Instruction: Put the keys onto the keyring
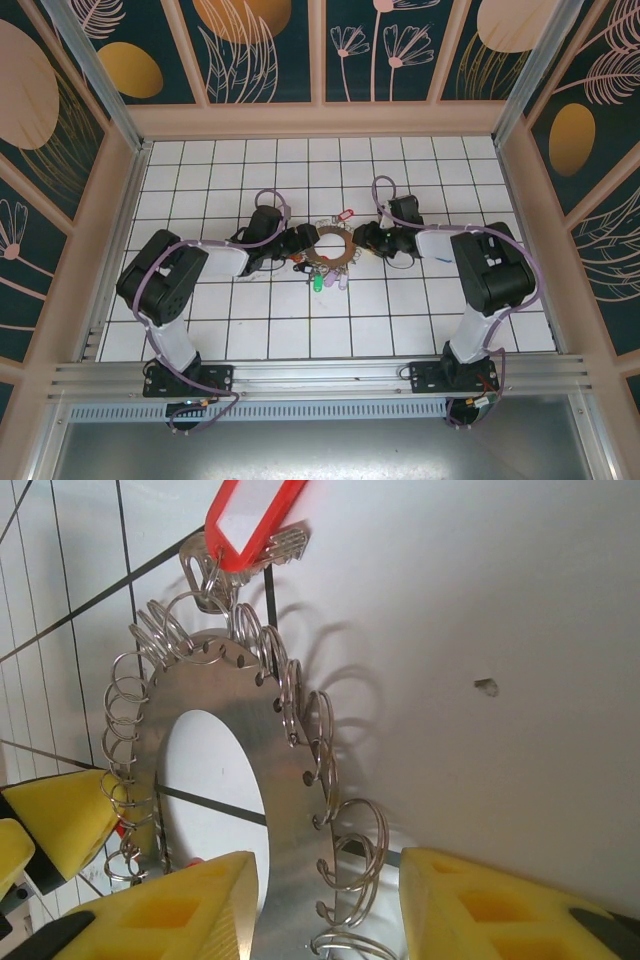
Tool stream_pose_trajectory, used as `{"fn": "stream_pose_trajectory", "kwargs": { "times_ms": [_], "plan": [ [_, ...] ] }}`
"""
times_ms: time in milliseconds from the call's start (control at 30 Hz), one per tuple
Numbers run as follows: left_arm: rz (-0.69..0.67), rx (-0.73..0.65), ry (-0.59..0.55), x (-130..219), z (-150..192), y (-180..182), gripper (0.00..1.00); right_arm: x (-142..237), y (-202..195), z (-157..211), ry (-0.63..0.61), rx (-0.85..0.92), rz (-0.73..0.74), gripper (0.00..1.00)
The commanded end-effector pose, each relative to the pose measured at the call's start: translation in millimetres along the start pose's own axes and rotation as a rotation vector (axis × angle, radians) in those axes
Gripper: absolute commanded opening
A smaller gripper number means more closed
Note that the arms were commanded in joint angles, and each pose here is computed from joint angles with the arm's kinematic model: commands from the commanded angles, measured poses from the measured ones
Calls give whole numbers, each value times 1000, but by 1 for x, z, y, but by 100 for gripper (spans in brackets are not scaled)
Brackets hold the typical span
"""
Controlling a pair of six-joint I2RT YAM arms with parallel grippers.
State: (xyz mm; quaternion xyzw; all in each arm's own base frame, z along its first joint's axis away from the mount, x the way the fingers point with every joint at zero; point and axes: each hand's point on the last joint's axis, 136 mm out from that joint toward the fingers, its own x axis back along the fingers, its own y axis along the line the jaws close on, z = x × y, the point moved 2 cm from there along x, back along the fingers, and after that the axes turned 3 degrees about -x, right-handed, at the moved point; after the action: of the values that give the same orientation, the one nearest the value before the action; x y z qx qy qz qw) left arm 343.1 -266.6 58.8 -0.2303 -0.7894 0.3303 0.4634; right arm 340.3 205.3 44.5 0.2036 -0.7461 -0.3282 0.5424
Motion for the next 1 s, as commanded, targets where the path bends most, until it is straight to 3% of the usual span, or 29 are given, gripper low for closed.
{"fn": "stream_pose_trajectory", "kwargs": {
  "times_ms": [0, 400, 833, 967],
  "plan": [
    [35, 2, 15, -7, -2, -6, 69, -10, 2, 5, 44, 13, -38, 41],
    [34, 18, 24, -12, 1, -1, 66, -17, 13, 4, 61, 26, -146, 38],
    [5, 27, -40, 0, -6, 0, 67, 0, 18, -3, 30, 14, -203, 8],
    [-19, 23, -102, 13, -15, -1, 70, 12, 24, -8, 3, 8, -226, 3]
  ]
}}
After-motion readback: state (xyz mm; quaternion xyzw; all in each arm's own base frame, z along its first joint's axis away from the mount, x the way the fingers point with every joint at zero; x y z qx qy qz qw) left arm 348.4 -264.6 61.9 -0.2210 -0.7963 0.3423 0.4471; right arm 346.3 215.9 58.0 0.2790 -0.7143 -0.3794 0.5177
